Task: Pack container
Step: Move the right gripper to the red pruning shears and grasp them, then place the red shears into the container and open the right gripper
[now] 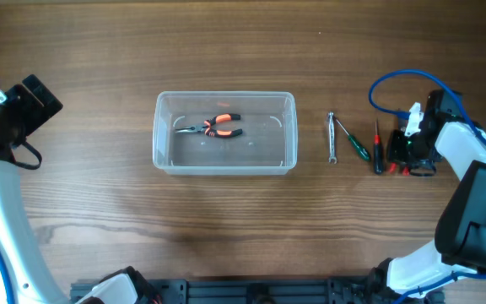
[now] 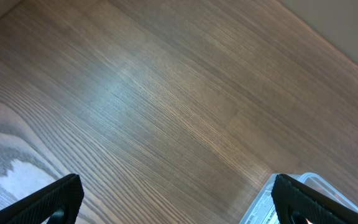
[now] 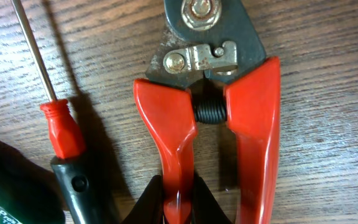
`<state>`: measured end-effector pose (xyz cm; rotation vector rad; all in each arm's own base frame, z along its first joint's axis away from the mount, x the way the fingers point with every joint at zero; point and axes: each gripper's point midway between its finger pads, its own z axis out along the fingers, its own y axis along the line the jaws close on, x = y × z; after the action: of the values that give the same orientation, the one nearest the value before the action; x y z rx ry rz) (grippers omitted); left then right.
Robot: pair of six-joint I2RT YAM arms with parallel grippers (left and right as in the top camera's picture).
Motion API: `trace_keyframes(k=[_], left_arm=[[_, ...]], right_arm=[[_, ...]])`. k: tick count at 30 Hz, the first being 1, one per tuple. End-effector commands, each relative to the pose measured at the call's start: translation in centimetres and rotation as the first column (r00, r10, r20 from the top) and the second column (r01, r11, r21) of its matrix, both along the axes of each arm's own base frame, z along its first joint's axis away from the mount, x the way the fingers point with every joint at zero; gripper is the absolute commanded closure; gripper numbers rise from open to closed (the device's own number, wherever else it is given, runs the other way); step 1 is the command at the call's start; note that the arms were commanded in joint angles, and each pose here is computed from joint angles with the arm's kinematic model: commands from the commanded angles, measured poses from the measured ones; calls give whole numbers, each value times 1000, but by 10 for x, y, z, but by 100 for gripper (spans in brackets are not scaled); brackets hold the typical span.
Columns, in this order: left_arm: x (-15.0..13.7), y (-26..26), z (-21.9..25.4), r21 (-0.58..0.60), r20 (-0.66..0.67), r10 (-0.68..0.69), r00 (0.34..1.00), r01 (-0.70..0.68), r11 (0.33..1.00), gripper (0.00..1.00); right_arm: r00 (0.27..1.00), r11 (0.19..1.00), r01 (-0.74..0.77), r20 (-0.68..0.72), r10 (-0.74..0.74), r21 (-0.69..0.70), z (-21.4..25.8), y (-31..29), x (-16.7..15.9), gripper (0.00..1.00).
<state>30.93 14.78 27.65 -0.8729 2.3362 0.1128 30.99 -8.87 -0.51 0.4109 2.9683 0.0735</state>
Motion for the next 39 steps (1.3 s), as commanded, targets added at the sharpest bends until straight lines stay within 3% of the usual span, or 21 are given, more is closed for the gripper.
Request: trace_keyframes(k=[1,4,7,9,11,13,14,17,19,24,30,31,32,34,36,39], left_arm=[[0,3,0,0,2,16,1000,-16,1000,0],[0,3,0,0,2,16,1000,-16,1000,0],[0,3,0,0,2,16,1000,-16,1000,0],[0,3,0,0,2,16,1000,-16,1000,0],[0,3,0,0,2,16,1000,-16,1000,0],[0,3,0,0,2,16,1000,-16,1000,0],[0,3,0,0,2,16,1000,-16,1000,0],[0,3,0,0,2,16,1000,-16,1000,0],[0,3,0,0,2,16,1000,-16,1000,0],[0,3,0,0,2,16,1000,-16,1000,0],[0,3,0,0,2,16,1000,-16,1000,0],[0,3,0,0,2,16,1000,-16,1000,0],[0,3,0,0,2,16,1000,-16,1000,0],[0,3,0,0,2,16,1000,-16,1000,0],[0,3,0,0,2,16,1000,-16,1000,0],[0,3,0,0,2,16,1000,-16,1000,0]], right_arm=[[1000,996,17,-3,-17,89,1,14,9,96],[993,997,37,113,-45,74,59,7,38,96],[942,974,-95,334,22,204,170,47,67,96],[873,954,-232,474,117,191,234,88,69,96],[747,895,-432,603,282,116,284,157,58,96],[503,707,-706,678,537,-36,309,249,32,96],[420,630,-771,670,612,-92,307,276,22,96],[112,302,-917,558,822,-261,272,342,-6,96],[-63,83,-949,439,896,-305,227,362,-7,96],[-61,-21,-962,141,988,-271,112,341,38,96],[77,90,-981,81,994,-172,51,304,66,96],[129,144,-977,100,987,-159,50,300,70,81],[149,170,-977,157,976,-131,54,306,70,50],[145,173,-978,220,965,-115,67,318,67,48],[301,347,-926,267,916,-146,105,323,77,48],[453,583,-773,426,783,-249,215,304,89,45]])
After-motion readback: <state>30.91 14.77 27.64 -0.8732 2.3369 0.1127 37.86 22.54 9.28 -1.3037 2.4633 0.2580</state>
